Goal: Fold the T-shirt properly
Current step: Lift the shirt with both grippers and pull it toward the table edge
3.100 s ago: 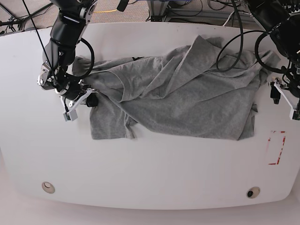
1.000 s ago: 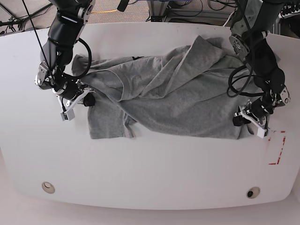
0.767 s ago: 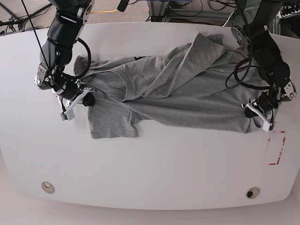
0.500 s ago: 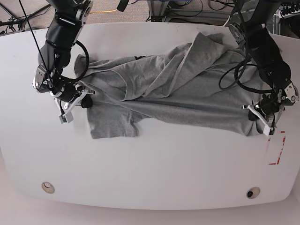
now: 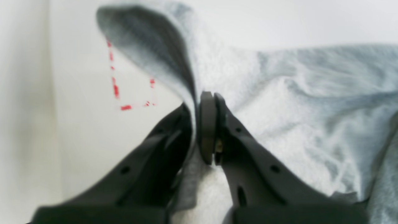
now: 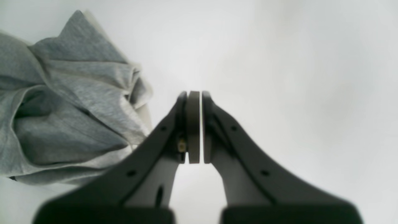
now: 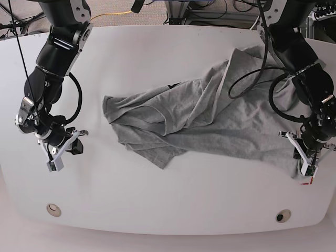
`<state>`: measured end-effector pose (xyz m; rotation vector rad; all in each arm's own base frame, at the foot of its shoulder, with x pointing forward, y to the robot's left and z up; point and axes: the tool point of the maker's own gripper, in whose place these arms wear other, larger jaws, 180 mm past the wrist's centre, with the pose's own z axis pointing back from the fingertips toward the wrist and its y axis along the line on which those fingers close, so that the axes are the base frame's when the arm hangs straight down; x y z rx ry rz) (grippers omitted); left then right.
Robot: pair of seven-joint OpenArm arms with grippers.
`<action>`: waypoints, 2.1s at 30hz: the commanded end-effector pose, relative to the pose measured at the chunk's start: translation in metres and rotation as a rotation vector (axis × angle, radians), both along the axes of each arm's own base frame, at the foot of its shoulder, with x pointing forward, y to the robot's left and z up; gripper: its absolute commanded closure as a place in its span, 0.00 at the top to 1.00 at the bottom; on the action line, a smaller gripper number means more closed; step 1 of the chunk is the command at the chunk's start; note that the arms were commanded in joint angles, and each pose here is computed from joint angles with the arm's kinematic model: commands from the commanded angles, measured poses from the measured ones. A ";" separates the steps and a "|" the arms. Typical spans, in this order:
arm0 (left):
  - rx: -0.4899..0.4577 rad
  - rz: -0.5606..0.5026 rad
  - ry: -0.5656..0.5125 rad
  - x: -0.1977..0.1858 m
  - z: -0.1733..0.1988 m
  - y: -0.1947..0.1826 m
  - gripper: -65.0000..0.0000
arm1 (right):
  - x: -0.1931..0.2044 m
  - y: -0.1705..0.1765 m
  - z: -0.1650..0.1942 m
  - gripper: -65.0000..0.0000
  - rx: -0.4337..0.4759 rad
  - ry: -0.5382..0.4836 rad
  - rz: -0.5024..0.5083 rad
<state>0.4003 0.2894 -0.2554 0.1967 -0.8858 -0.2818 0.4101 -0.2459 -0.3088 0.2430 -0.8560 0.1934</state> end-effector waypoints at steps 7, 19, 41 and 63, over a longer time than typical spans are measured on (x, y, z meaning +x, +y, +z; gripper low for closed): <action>0.069 0.005 -0.085 0.006 0.050 -0.004 0.01 | 0.019 -0.016 0.044 0.00 -0.054 -0.055 0.001; 0.076 0.003 0.002 -0.019 0.013 -0.004 0.01 | 0.006 0.064 -0.004 0.65 0.115 0.017 0.073; 0.118 0.011 0.013 -0.029 0.013 0.005 0.01 | 0.006 0.127 -0.065 0.78 0.290 0.091 0.141; 0.122 0.010 0.023 -0.032 0.010 0.006 0.01 | 0.013 0.168 -0.057 0.26 0.360 0.039 0.173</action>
